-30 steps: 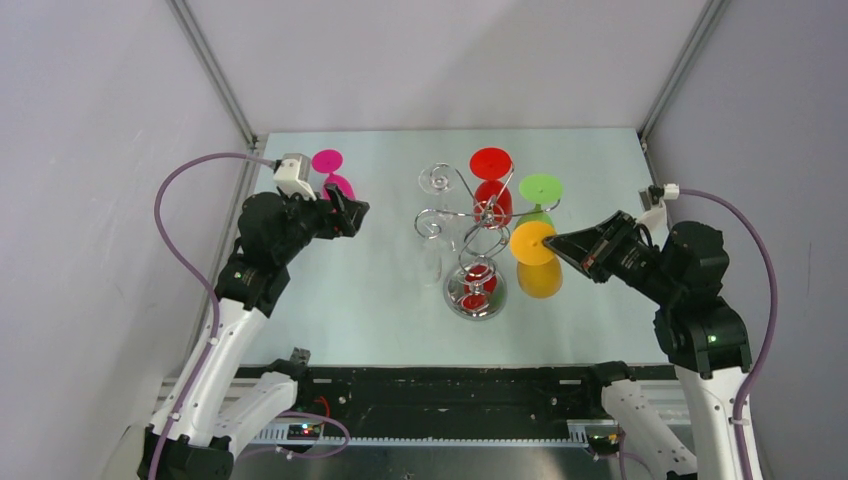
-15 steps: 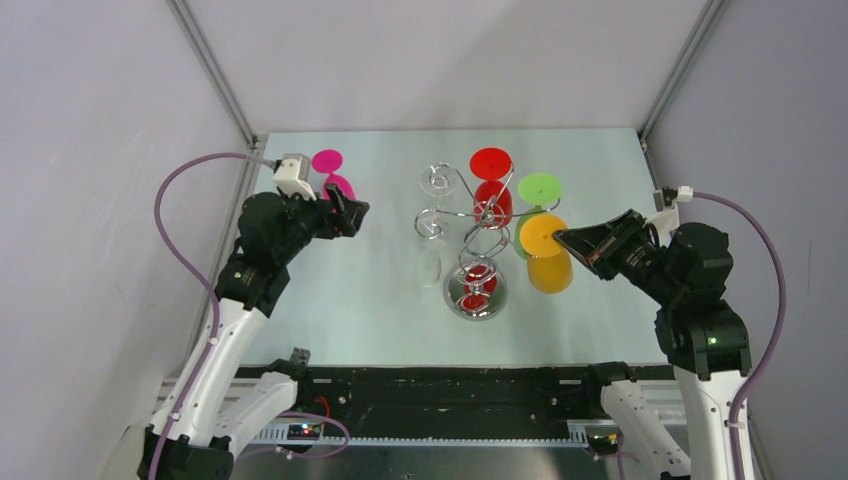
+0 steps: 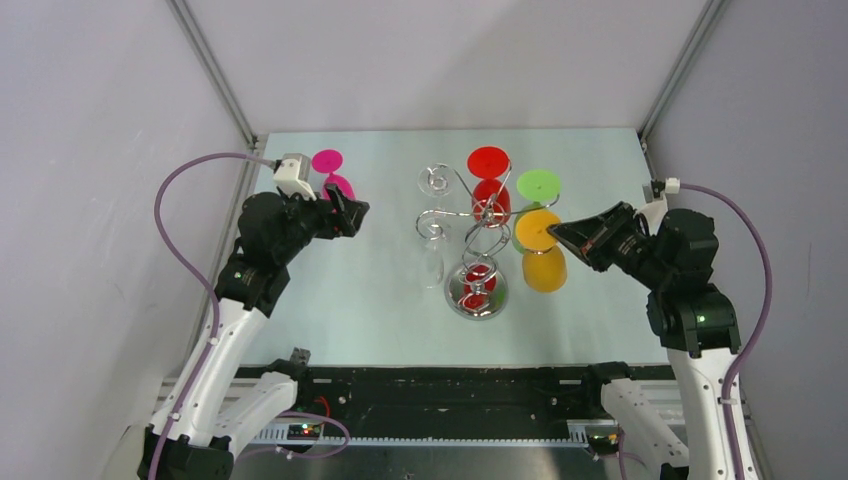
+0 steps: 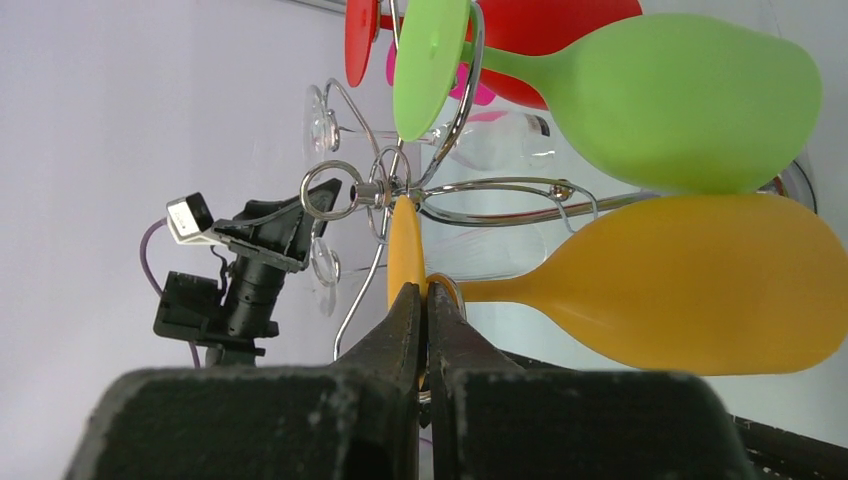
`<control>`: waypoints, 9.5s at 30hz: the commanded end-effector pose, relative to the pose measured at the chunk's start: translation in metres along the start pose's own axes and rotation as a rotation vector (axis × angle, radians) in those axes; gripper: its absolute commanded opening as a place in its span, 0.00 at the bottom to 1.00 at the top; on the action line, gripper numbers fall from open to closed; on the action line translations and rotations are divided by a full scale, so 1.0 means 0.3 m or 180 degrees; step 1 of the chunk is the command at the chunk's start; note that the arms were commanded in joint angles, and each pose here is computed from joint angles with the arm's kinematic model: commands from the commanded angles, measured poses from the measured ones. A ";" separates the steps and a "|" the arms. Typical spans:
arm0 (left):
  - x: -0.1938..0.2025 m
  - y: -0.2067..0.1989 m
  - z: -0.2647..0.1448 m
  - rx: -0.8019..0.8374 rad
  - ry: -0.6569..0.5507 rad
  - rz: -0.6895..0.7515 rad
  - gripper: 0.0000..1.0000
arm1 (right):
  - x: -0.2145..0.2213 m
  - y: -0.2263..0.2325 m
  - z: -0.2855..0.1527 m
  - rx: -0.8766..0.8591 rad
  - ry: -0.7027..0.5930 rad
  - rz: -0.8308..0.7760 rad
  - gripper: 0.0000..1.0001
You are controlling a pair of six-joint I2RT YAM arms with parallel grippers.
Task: Place the wine glass upside down on the wine glass rack
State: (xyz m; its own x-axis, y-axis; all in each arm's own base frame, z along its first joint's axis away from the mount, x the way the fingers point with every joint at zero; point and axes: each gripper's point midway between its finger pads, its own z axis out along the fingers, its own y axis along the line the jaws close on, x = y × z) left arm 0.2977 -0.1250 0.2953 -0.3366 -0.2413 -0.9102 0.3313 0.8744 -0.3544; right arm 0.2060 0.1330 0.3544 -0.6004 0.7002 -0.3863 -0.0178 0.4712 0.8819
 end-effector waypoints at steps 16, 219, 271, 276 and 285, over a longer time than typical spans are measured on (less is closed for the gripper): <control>-0.023 0.002 0.002 0.0000 -0.0091 0.0110 0.86 | -0.050 -0.038 0.024 0.0082 -0.0268 -0.0183 0.28; -0.512 -0.365 -0.258 0.1306 -0.0625 -0.1034 0.00 | -0.300 0.191 -0.212 0.0042 -0.1200 -0.1381 0.82; -0.631 -1.196 -0.189 0.3205 -0.0119 -0.0782 0.00 | -0.148 0.769 -0.168 -0.1920 -0.0490 -0.1787 0.52; -0.615 -1.213 -0.187 0.3249 -0.0064 -0.0777 0.00 | -0.141 0.775 -0.166 -0.1965 -0.0449 -0.1778 0.49; -0.608 -1.226 -0.185 0.3283 -0.0042 -0.0767 0.00 | -0.138 0.763 -0.155 -0.1944 -0.0424 -0.1752 0.26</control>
State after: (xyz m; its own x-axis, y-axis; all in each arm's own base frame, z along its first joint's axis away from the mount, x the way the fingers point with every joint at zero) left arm 0.2034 -0.3879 0.5746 -0.5496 -0.3360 -0.7649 0.7945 0.0727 -0.6028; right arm 0.1956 0.1866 0.5746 -0.3043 0.5197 -0.7983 -0.7067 0.4388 0.5550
